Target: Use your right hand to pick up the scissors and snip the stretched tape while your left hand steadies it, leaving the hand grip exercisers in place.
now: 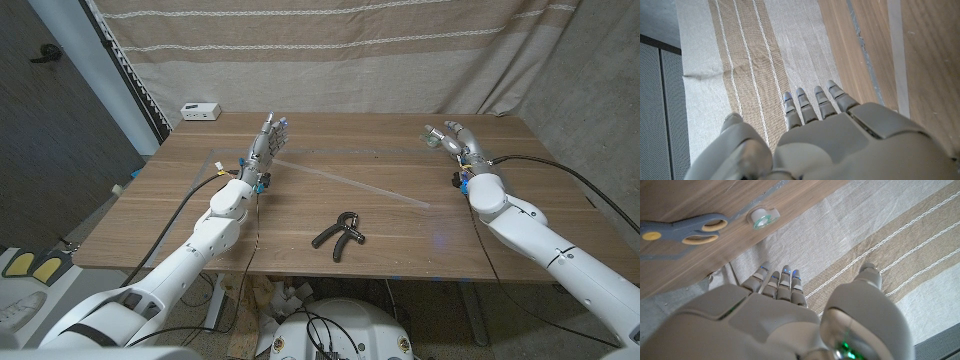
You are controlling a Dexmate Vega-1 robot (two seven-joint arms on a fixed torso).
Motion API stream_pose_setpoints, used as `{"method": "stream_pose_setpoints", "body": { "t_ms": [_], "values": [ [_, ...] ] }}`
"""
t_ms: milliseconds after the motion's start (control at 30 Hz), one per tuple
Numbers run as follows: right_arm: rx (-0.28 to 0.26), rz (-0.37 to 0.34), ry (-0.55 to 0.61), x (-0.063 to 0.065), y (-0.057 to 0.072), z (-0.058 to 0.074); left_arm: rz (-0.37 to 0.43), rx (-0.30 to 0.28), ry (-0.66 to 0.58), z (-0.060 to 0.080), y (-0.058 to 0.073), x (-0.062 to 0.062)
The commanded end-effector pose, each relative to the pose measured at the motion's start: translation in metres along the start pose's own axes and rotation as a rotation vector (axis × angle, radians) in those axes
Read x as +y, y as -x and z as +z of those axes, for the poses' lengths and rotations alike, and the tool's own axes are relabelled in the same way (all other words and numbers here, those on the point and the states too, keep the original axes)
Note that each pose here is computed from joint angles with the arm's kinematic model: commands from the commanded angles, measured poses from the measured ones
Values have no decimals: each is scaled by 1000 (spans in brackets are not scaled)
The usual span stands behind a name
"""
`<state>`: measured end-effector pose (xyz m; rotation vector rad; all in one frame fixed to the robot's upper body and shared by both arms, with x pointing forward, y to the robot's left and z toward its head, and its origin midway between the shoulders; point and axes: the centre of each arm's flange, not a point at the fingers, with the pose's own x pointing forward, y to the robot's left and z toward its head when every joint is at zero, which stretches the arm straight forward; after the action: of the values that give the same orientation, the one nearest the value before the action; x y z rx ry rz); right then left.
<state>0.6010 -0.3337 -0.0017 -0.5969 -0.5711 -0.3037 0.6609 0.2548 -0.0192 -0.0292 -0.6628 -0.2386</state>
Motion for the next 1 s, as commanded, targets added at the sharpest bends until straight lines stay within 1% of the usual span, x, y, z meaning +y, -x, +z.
{"method": "stream_pose_setpoints", "body": {
  "t_ms": [33,333,433,567,867,933,1000],
  "values": [
    [28,-29,65,-9,2,-2,-4,7,6,-2,1,-1],
    [64,-42,85,-11,3,-7,-8,12,3,-1,1,-1],
    [66,-41,91,-10,2,-8,-8,12,1,0,0,-1],
    [83,-49,102,-11,0,-11,-8,18,0,0,0,-1],
    [98,-58,130,-15,-2,-12,-1,23,2,-2,2,0],
    [107,-37,155,-16,-4,-12,0,22,2,-2,2,0],
    [113,-33,166,-17,-5,-11,0,22,2,-2,2,0]
  ]
}}
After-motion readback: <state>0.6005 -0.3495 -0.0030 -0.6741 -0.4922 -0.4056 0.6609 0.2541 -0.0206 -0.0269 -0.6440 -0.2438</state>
